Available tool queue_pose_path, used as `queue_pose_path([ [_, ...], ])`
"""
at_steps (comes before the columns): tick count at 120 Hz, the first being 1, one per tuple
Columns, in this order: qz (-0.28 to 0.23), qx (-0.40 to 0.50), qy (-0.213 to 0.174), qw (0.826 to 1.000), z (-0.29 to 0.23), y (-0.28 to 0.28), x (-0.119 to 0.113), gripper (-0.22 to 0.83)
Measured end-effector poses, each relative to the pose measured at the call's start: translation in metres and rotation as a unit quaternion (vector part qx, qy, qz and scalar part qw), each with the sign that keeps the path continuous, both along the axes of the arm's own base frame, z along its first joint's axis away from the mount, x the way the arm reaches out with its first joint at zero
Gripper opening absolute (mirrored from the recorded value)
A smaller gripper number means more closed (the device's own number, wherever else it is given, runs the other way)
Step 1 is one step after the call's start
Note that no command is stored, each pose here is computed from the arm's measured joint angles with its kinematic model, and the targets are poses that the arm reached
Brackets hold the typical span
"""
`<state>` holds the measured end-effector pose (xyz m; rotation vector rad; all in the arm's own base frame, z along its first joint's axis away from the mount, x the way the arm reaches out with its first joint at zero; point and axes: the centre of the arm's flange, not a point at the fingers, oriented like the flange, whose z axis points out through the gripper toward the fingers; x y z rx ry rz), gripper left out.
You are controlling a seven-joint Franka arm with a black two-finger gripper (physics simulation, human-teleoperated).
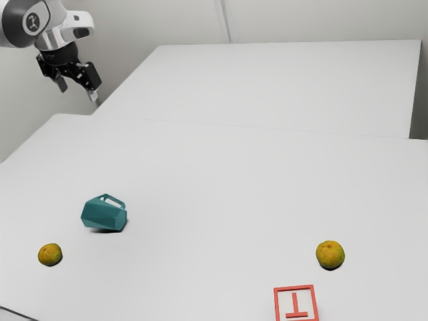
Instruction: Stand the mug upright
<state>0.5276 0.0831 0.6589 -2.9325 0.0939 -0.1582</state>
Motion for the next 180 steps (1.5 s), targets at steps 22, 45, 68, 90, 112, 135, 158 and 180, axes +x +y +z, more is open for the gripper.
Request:
queue_pose_path([
  [22, -0.003, -0.003, 0.0, 1.0, -0.004, 0.01, 0.0, 0.62],
  [45, 0.056, -0.054, 0.017, 0.997, -0.036, 0.075, 0.004, 0.62],
  [68, 0.145, -0.178, 0.058, 0.972, -0.105, 0.152, -0.002, 0.62],
  [90, 0.222, -0.281, 0.109, 0.927, -0.188, 0.218, -0.015, 0.62],
  [112, 0.257, -0.354, 0.152, 0.886, -0.26, 0.245, -0.021, 0.62],
  [135, 0.266, -0.399, 0.17, 0.861, -0.303, 0.253, -0.022, 0.62],
  [158, 0.27, -0.434, 0.177, 0.841, -0.337, 0.255, -0.02, 0.62],
  [180, 0.268, -0.461, 0.182, 0.826, -0.356, 0.251, -0.021, 0.62],
])
